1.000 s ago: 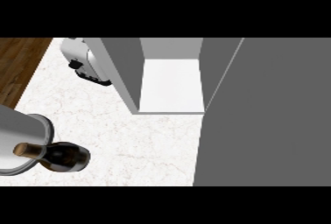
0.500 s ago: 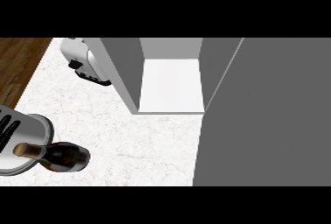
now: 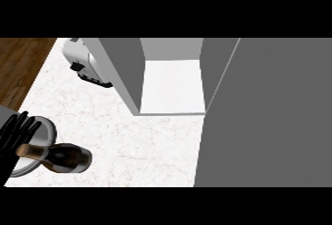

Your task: Pick up the wine, place it into the cabinet and close the cabinet

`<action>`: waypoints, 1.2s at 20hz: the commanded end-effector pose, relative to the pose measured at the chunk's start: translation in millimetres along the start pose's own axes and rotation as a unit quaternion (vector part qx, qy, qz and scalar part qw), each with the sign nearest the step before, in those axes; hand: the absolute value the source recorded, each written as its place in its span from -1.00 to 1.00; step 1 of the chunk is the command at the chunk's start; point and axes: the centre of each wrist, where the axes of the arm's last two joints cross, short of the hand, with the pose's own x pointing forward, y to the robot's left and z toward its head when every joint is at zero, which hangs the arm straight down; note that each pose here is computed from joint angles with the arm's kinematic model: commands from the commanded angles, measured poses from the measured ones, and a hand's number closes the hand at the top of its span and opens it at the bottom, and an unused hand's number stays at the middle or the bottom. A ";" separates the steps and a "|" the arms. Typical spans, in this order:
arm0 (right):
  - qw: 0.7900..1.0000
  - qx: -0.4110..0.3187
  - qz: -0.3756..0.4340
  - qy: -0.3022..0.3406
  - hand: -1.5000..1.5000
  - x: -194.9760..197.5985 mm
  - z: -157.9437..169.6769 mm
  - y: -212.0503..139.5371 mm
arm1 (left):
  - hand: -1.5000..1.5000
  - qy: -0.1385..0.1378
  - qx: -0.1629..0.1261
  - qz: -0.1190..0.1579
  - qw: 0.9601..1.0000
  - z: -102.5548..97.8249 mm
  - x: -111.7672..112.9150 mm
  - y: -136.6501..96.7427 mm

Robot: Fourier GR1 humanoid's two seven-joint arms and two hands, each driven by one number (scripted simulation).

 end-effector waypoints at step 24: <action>0.999 0.018 -0.024 -0.018 -1.00 12.3 21.7 3.5 | -1.00 0.070 0.024 0.110 0.991 26.1 -130.4 2.8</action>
